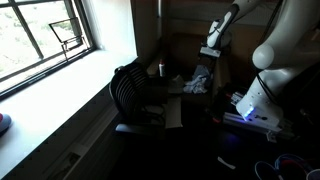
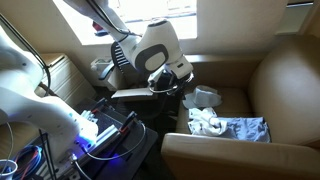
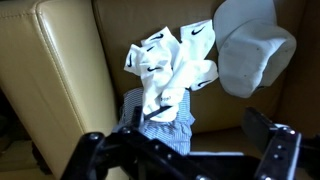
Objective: Move the white top to the left side of the sofa
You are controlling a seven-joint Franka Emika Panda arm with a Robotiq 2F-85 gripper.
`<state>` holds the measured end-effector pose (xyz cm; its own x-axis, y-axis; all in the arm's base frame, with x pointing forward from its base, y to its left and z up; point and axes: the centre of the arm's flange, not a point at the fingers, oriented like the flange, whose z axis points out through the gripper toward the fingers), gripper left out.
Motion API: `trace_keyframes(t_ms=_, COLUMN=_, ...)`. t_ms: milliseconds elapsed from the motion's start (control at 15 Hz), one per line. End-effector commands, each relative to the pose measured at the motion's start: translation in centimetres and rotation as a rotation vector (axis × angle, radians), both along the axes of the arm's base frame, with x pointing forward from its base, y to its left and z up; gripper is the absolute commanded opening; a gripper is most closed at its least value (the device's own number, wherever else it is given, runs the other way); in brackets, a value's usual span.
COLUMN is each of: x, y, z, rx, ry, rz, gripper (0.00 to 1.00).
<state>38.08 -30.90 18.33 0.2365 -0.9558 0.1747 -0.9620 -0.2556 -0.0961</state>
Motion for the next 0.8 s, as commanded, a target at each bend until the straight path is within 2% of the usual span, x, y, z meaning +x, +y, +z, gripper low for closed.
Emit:
trace_keyframes(t_ms=0, x=0.2, y=-0.2, z=-0.3, rx=-0.042, ry=-0.020, rz=-0.059, gripper=1.00)
trace_keyframes(t_ms=67, x=1.2, y=-1.7, z=-2.2, rx=-0.068, ry=-0.032, rz=-0.165, gripper=1.00)
trace_keyframes(t_ms=200, x=2.9, y=-3.9, z=-5.4, rx=-0.150, ry=-0.085, rz=-0.229, gripper=1.00)
trace_keyframes(t_ms=467, x=6.7, y=-8.4, z=-7.7, rx=-0.329, ry=-0.204, rz=-0.362, gripper=1.00)
trace_keyframes(t_ms=600, x=8.9, y=-10.3, z=-8.8, rx=-0.397, ry=-0.235, rz=-0.459, gripper=1.00)
trace_keyframes(t_ms=667, x=9.7, y=-11.3, z=-9.6, rx=-0.340, ry=-0.222, rz=-0.533, gripper=1.00)
trace_keyframes(t_ms=733, x=10.4, y=-12.7, z=-11.0, rx=-0.225, ry=-0.191, rz=-0.553, gripper=1.00)
